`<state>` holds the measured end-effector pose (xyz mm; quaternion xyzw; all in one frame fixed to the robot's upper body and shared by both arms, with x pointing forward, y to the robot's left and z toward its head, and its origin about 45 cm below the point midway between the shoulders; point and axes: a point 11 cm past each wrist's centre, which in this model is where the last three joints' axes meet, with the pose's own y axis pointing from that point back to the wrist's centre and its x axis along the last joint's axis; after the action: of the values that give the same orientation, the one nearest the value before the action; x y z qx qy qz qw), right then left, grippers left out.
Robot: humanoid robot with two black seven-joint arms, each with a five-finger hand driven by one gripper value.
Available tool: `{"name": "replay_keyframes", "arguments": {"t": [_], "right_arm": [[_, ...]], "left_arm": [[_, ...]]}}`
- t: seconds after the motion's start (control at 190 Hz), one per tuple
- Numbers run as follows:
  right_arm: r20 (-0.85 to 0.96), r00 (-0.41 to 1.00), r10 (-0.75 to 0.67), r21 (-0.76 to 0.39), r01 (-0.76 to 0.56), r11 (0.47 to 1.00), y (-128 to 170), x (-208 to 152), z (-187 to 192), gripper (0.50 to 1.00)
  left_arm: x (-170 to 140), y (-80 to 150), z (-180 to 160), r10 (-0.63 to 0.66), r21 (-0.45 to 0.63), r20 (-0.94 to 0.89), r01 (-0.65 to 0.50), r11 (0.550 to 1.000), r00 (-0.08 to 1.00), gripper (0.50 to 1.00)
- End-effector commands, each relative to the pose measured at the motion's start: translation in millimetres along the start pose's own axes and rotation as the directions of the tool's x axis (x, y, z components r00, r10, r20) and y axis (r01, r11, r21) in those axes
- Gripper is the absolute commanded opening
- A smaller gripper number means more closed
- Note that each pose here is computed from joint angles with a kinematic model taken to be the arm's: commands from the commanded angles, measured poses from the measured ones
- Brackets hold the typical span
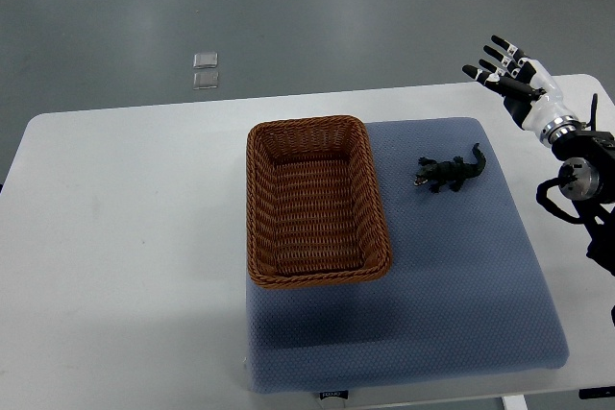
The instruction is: Place crocodile in brown basket with right hand
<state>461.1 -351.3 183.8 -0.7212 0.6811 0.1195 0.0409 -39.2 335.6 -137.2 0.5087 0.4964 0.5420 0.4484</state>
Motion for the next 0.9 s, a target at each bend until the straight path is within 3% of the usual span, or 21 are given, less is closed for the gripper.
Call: {"name": "replay_keyframes", "arguments": {"t": [0.0,0.58,0.897], "right_arm": [[-0.001,1.000,0.000,0.004,0.000,1.000,0,1,-1,0.930],[-0.016,1.000,-0.010,0.004,0.010,1.000,0,0,-2,0.930],[-0.029,0.993,-0.117,0.010,0.117,0.993,1,-8,-10,0.928]], "left_arm": [[0,0,0,0.000,0.000,0.000,0.000,1.000,1.000,1.000],[0,0,0,0.000,0.000,0.001,0.000,1.000,1.000,1.000],[0,0,0,0.000,0.000,0.001,0.000,1.000,1.000,1.000]]}}
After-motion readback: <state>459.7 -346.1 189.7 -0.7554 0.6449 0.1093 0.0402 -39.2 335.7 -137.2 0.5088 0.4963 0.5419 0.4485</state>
